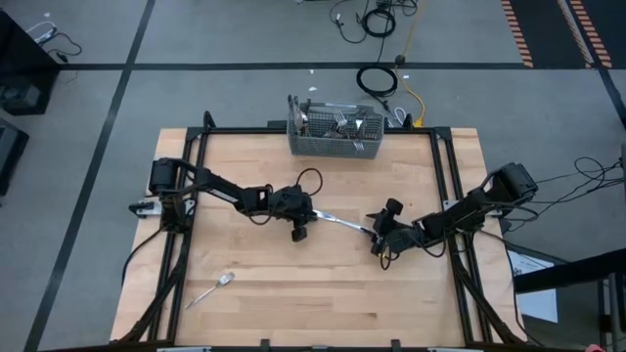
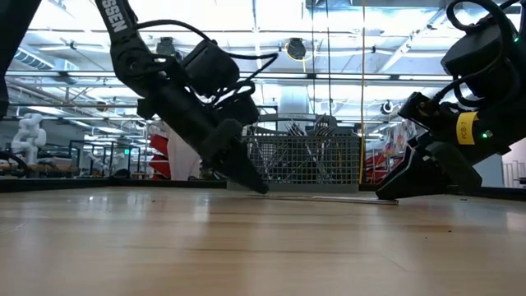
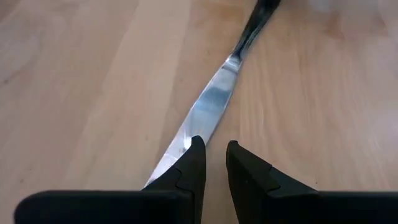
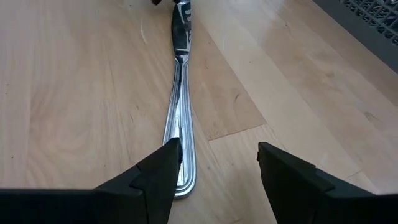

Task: Sort silverware

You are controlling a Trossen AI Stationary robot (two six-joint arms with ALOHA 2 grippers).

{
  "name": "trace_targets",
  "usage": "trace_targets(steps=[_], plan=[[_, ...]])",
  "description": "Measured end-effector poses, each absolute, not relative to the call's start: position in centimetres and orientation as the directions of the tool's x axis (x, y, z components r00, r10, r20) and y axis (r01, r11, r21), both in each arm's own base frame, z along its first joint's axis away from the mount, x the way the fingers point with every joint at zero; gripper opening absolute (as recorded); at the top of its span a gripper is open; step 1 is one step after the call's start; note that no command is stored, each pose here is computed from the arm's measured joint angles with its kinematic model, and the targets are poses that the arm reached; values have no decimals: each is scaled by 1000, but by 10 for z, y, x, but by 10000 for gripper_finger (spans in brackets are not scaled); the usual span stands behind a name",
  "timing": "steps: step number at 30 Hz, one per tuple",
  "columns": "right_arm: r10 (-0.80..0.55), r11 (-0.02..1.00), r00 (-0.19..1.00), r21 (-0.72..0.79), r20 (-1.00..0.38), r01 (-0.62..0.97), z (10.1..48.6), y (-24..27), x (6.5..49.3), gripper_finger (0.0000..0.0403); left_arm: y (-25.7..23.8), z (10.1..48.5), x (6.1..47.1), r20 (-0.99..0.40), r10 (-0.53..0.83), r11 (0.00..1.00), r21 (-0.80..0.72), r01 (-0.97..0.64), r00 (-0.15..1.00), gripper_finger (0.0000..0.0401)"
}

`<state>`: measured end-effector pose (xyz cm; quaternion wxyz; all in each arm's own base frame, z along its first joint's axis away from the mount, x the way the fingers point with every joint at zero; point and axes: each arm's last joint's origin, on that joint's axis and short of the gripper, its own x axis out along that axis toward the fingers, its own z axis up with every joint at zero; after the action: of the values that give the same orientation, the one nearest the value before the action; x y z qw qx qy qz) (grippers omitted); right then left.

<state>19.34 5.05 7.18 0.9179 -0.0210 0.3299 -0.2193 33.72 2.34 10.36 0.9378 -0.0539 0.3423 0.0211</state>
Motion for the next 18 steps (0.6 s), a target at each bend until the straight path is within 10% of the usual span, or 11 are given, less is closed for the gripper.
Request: trace_targets(steps=[18], plan=[[-421,901,685,-187,-594,392,72,50,193,208,22,105,342,-594,-1,995,-84,-60,805,70]])
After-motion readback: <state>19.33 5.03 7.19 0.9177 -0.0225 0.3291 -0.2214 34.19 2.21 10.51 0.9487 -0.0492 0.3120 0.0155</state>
